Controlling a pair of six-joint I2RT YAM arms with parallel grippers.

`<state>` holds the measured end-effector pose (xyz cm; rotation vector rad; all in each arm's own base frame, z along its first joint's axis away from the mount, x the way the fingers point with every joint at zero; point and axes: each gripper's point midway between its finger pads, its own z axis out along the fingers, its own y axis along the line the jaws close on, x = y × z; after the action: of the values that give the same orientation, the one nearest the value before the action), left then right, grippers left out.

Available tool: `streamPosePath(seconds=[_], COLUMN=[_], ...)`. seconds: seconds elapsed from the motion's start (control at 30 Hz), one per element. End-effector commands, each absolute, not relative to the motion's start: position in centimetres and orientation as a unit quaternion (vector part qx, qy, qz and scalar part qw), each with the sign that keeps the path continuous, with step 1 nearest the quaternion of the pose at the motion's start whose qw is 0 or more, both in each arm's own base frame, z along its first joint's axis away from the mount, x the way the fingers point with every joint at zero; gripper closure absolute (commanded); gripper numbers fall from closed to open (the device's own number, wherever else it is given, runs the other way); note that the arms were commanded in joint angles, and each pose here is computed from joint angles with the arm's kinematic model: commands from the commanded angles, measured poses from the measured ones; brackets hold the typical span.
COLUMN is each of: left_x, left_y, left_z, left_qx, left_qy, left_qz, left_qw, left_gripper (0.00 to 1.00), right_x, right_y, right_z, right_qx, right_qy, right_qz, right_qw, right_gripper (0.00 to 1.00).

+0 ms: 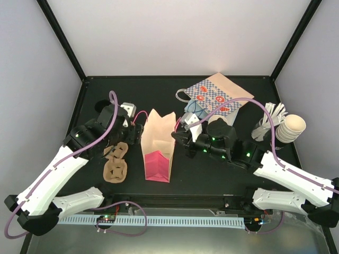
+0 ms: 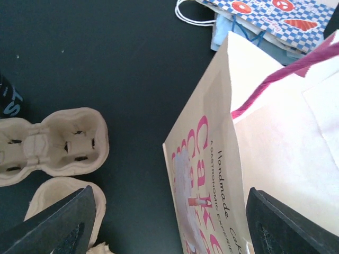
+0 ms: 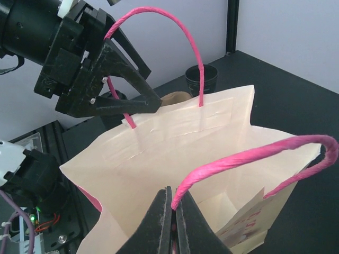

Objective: Pack the takeout coffee

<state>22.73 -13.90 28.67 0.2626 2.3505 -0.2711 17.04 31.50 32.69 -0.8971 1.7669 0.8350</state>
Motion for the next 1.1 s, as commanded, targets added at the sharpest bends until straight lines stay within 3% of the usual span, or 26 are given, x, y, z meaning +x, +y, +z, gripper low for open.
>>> streamPosePath(seconds=[0.0,0.5,1.07], left_x=[23.6,22.5,17.7], left_y=[-15.8,-20.5,-20.3], left_z=[31.1,35.8,39.4], left_qx=[0.119,0.180,0.196], left_qy=[0.898,0.848,0.817], left_qz=[-0.146,-0.276,-0.367], left_qw=[0.398,0.414,0.399], left_gripper=[0.20,0.19,0.09], right_x=[17.3,17.3,17.2], right_y=[30.6,30.6,31.8], right_z=[32.8,34.1,34.1], right_qx=[-0.360,-0.370,-0.383], right_qy=[0.725,0.714,0.708], right_qz=[0.323,0.322,0.332], right_qw=[0.491,0.499,0.492], right_gripper=[0.98,0.95,0.93])
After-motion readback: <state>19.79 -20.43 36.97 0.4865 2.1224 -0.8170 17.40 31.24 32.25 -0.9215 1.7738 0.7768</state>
